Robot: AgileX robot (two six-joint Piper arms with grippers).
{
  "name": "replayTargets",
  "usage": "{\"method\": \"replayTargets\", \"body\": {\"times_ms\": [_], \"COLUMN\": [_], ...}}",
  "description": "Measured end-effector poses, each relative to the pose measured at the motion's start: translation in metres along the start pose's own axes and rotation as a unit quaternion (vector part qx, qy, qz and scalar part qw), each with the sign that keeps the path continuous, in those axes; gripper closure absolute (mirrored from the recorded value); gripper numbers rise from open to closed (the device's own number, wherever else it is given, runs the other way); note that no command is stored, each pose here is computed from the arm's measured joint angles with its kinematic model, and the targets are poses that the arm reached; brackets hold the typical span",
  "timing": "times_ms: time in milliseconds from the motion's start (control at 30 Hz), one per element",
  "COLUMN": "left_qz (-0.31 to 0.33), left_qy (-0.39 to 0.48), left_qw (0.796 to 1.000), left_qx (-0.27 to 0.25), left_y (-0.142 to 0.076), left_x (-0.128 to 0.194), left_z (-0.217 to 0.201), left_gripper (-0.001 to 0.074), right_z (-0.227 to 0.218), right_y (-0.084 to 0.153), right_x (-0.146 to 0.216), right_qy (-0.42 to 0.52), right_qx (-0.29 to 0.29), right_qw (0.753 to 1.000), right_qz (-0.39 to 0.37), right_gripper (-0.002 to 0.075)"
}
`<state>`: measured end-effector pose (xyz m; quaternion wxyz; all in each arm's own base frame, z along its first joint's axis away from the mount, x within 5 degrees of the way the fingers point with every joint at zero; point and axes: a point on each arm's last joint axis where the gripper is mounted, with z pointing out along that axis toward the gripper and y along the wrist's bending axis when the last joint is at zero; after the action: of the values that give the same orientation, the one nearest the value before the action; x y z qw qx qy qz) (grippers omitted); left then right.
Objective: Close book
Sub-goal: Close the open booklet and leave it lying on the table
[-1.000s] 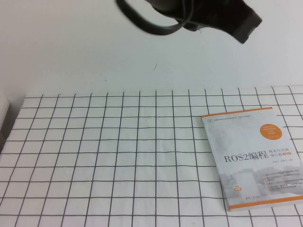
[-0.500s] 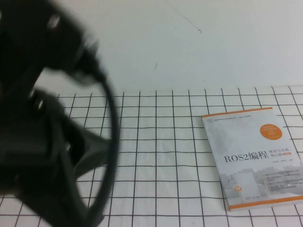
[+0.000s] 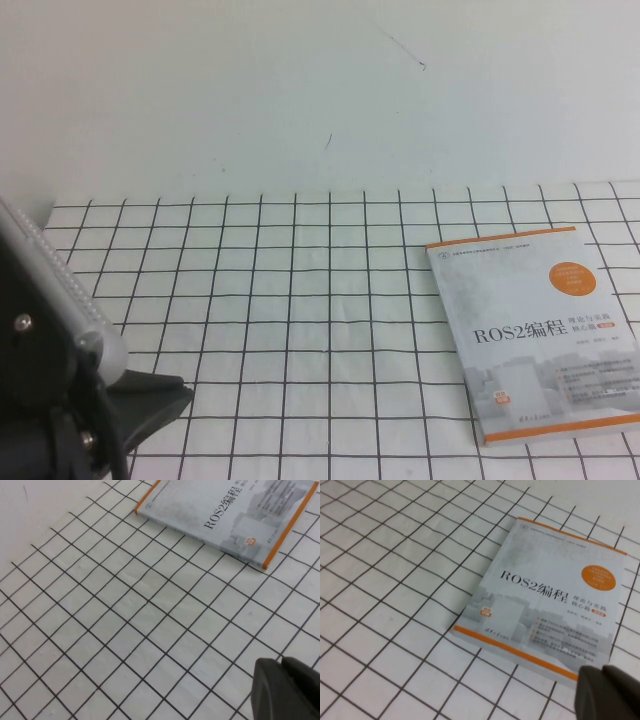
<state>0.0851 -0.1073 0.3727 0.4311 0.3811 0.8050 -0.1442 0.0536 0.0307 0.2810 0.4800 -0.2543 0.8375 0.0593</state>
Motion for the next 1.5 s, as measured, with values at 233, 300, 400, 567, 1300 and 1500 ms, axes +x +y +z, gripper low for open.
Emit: {"method": "replayTargets", "body": {"times_ms": [233, 300, 400, 567, 1300, 1500], "left_qz": [-0.004, -0.005, -0.004, -0.023, -0.155, -0.196], "left_qy": [0.019, 0.020, 0.021, -0.038, -0.153, -0.154], "left_qw": [1.000, 1.000, 1.000, 0.998, 0.917, 0.904], "left_qx": [0.002, 0.003, 0.002, -0.032, -0.335, -0.347], "left_y": [0.000, 0.000, 0.000, 0.013, 0.033, 0.033], "left_x": [0.004, 0.004, 0.004, 0.005, 0.208, 0.221], "left_z": [0.000, 0.000, 0.000, -0.003, 0.028, 0.034], "left_gripper": [0.0739, 0.0739, 0.0739, 0.0739, 0.0739, 0.0739], "right_z": [0.000, 0.000, 0.000, 0.000, 0.000, 0.000], "right_y": [0.003, 0.004, 0.004, 0.004, 0.004, 0.004], "right_x": [0.004, 0.004, 0.005, 0.005, 0.005, 0.005], "right_qy": [0.023, 0.025, 0.026, 0.026, 0.026, 0.025], "right_qx": [-0.018, -0.019, -0.020, -0.021, -0.021, -0.022], "right_qw": [1.000, 1.000, 0.999, 0.999, 0.999, 0.999], "right_qz": [0.000, 0.000, 0.000, 0.000, 0.001, 0.002], "right_gripper": [0.0729, 0.0729, 0.0729, 0.0729, 0.0729, 0.0729]}}
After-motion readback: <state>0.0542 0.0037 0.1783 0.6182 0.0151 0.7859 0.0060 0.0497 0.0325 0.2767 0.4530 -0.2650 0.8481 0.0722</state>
